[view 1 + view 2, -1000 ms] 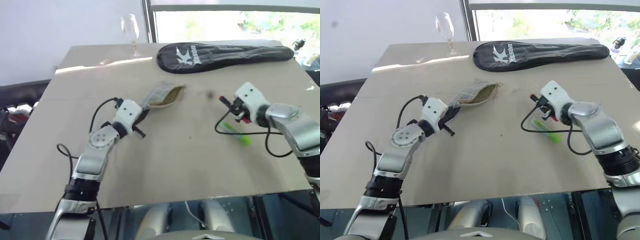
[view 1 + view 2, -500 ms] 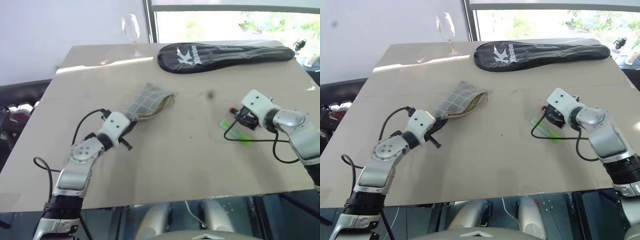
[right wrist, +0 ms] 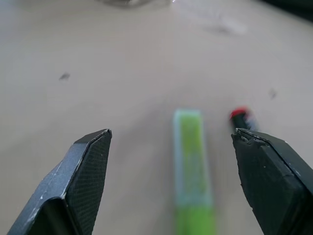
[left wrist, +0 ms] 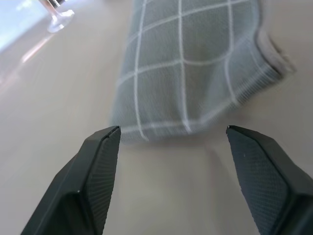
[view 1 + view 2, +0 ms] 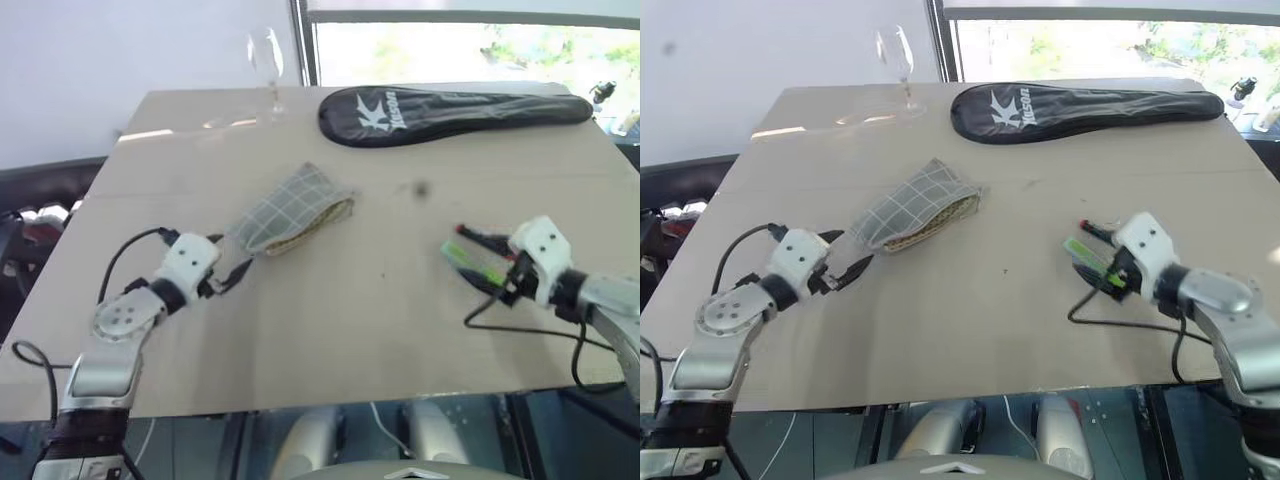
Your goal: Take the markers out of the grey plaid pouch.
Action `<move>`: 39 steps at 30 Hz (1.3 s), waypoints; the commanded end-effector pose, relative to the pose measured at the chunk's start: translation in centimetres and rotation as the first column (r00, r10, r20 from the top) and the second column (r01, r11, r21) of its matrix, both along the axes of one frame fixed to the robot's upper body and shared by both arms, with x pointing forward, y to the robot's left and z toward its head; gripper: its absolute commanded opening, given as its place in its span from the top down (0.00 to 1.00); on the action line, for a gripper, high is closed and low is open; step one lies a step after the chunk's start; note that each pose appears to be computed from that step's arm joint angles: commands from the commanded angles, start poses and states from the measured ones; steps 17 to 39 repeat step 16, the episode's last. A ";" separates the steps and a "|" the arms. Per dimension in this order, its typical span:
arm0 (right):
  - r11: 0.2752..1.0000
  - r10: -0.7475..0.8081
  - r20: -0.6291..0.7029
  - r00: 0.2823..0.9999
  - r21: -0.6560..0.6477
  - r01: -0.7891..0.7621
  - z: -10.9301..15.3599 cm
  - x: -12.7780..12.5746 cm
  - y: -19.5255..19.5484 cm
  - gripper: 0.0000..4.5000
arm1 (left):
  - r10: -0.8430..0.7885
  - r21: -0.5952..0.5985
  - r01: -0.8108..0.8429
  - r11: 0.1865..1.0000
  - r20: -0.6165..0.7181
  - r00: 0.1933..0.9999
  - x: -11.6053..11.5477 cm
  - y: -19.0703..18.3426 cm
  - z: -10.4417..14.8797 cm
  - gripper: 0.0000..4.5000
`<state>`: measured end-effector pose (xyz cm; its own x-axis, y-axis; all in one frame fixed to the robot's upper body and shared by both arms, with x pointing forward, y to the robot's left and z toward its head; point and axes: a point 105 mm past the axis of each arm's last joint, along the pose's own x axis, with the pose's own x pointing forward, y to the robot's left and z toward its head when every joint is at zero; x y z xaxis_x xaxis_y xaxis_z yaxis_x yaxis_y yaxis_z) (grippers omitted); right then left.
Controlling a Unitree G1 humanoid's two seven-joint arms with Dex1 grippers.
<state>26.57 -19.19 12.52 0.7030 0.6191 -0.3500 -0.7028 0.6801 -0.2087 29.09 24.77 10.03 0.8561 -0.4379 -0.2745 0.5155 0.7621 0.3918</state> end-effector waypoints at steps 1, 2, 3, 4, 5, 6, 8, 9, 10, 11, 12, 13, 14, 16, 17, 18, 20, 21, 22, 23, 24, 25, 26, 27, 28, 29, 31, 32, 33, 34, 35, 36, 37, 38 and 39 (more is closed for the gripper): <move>0.999 0.036 0.021 0.999 0.009 -0.036 0.7 -1.7 -0.8 0.11 | -0.079 -0.072 0.074 0.995 -0.065 0.995 -2.0 -1.3 0.6 0.20; 1.000 0.021 0.009 1.000 0.007 -0.021 0.2 -2.0 -1.5 0.11 | -0.097 -0.109 0.085 0.990 -0.110 0.989 -2.9 -1.6 0.3 0.20; 1.000 0.002 -0.006 1.000 0.019 -0.002 -0.1 -2.2 -2.3 0.11 | -0.117 -0.146 0.095 0.985 -0.150 0.982 -3.7 -1.8 0.1 0.20; 0.999 -0.020 -0.015 1.000 0.031 0.020 -0.3 -2.4 -3.1 0.11 | -0.130 -0.173 0.099 0.980 -0.181 0.975 -4.4 -2.0 -0.1 0.20; 0.998 -0.039 -0.025 0.999 0.044 0.040 -0.5 -2.5 -3.8 0.11 | -0.139 -0.194 0.097 0.976 -0.216 0.966 -5.1 -2.1 -0.3 0.20; 0.997 -0.050 -0.033 0.998 0.055 0.052 -0.6 -2.7 -4.4 0.11 | -0.146 -0.204 0.096 0.974 -0.243 0.959 -5.7 -2.1 -0.4 0.20; 0.998 -0.052 -0.044 0.998 0.041 0.053 -1.2 -3.2 -5.4 0.11 | -0.159 -0.210 0.103 0.972 -0.272 0.949 -6.5 -2.2 -0.5 0.20; 0.999 -0.042 -0.049 0.998 0.027 0.043 -1.5 -3.4 -5.7 0.11 | -0.165 -0.214 0.107 0.971 -0.277 0.947 -6.7 -2.3 -0.5 0.20; 0.999 -0.033 -0.052 0.998 0.016 0.034 -1.8 -3.7 -5.9 0.11 | -0.167 -0.215 0.107 0.971 -0.283 0.945 -7.0 -2.3 -0.5 0.20; 1.000 -0.021 -0.062 0.998 0.020 0.023 -1.9 -3.9 -6.1 0.11 | -0.166 -0.210 0.108 0.972 -0.283 0.945 -7.1 -2.2 -0.5 0.20; 1.000 -0.011 -0.067 0.998 0.027 0.013 -1.9 -4.0 -6.2 0.11 | -0.165 -0.208 0.107 0.972 -0.284 0.945 -7.2 -2.2 -0.6 0.20; 0.999 -0.007 -0.069 0.998 0.032 0.010 -1.9 -4.0 -6.3 0.11 | -0.163 -0.202 0.108 0.973 -0.280 0.946 -7.3 -2.1 -0.6 0.20; 0.999 -0.004 -0.072 0.997 0.036 0.006 -2.0 -4.0 -6.4 0.11 | -0.164 -0.199 0.111 0.974 -0.275 0.947 -7.3 -2.1 -0.5 0.20; 1.000 0.005 -0.078 0.997 0.028 -0.002 -2.2 -4.1 -6.5 0.11 | -0.172 -0.210 0.117 0.971 -0.269 0.948 -7.5 -2.3 -0.4 0.20; 1.000 0.005 -0.078 0.997 0.028 -0.002 -2.2 -4.1 -6.5 0.11 | -0.172 -0.210 0.117 0.971 -0.269 0.948 -7.5 -2.3 -0.4 0.20; 1.000 0.005 -0.078 0.997 0.028 -0.002 -2.2 -4.1 -6.5 0.11 | -0.172 -0.210 0.117 0.971 -0.269 0.948 -7.5 -2.3 -0.4 0.20; 1.000 0.005 -0.078 0.997 0.028 -0.002 -2.2 -4.1 -6.5 0.11 | -0.172 -0.210 0.117 0.971 -0.269 0.948 -7.5 -2.3 -0.4 0.20; 1.000 0.005 -0.078 0.997 0.028 -0.002 -2.2 -4.1 -6.5 0.11 | -0.172 -0.210 0.117 0.971 -0.269 0.948 -7.5 -2.3 -0.4 0.20; 1.000 0.005 -0.078 0.997 0.028 -0.002 -2.2 -4.1 -6.5 0.11 | -0.172 -0.210 0.117 0.971 -0.269 0.948 -7.5 -2.3 -0.4 0.20; 1.000 0.005 -0.078 0.997 0.028 -0.002 -2.2 -4.1 -6.5 0.11 | -0.172 -0.210 0.117 0.971 -0.269 0.948 -7.5 -2.3 -0.4 0.20; 1.000 0.005 -0.078 0.997 0.028 -0.002 -2.2 -4.1 -6.5 0.11 | -0.172 -0.210 0.117 0.971 -0.269 0.948 -7.5 -2.3 -0.4 0.20; 1.000 0.005 -0.078 0.997 0.028 -0.002 -2.2 -4.1 -6.5 0.11 | -0.172 -0.210 0.117 0.971 -0.269 0.948 -7.5 -2.3 -0.4 0.20; 1.000 0.005 -0.078 0.997 0.028 -0.002 -2.2 -4.1 -6.5 0.11 | -0.172 -0.210 0.117 0.971 -0.269 0.948 -7.5 -2.3 -0.4 0.20; 1.000 0.005 -0.078 0.997 0.028 -0.002 -2.2 -4.1 -6.5 0.11 | -0.172 -0.210 0.117 0.971 -0.269 0.948 -7.5 -2.3 -0.4 0.20; 1.000 0.005 -0.078 0.997 0.028 -0.002 -2.2 -4.1 -6.5 0.11 | -0.172 -0.210 0.117 0.971 -0.269 0.948 -7.5 -2.3 -0.4 0.20; 1.000 0.005 -0.078 0.997 0.028 -0.002 -2.2 -4.1 -6.5 0.11 | -0.172 -0.210 0.117 0.971 -0.269 0.948 -7.5 -2.3 -0.4 0.20; 1.000 0.005 -0.078 0.997 0.028 -0.002 -2.2 -4.1 -6.5 0.11 | -0.172 -0.210 0.117 0.971 -0.269 0.948 -7.5 -2.3 -0.4 0.20; 1.000 0.005 -0.078 0.997 0.028 -0.002 -2.2 -4.1 -6.5 0.11 | -0.172 -0.210 0.117 0.971 -0.269 0.948 -7.5 -2.3 -0.4 0.20; 1.000 0.005 -0.078 0.997 0.028 -0.002 -2.2 -4.1 -6.5 0.11 | -0.172 -0.210 0.117 0.971 -0.269 0.948 -7.5 -2.3 -0.4 0.20; 1.000 0.005 -0.078 0.997 0.028 -0.002 -2.2 -4.1 -6.5 0.11 | -0.172 -0.210 0.117 0.971 -0.269 0.948 -7.5 -2.3 -0.4 0.20; 1.000 0.005 -0.078 0.997 0.028 -0.002 -2.2 -4.1 -6.5 0.11 | -0.172 -0.210 0.117 0.971 -0.269 0.948 -7.5 -2.3 -0.4 0.20; 1.000 0.005 -0.078 0.997 0.028 -0.002 -2.2 -4.1 -6.5 0.11 | -0.172 -0.210 0.117 0.971 -0.269 0.948 -7.5 -2.3 -0.4 0.20; 1.000 0.005 -0.078 0.997 0.028 -0.002 -2.2 -4.1 -6.5 0.11 | -0.172 -0.210 0.117 0.971 -0.269 0.948 -7.5 -2.3 -0.4 0.20; 1.000 0.005 -0.078 0.997 0.028 -0.002 -2.2 -4.1 -6.5 0.11 | -0.172 -0.210 0.117 0.971 -0.269 0.948 -7.5 -2.3 -0.4 0.20; 1.000 0.005 -0.078 0.997 0.028 -0.002 -2.2 -4.1 -6.5 0.11 | -0.172 -0.210 0.117 0.971 -0.269 0.948 -7.5 -2.3 -0.4 0.20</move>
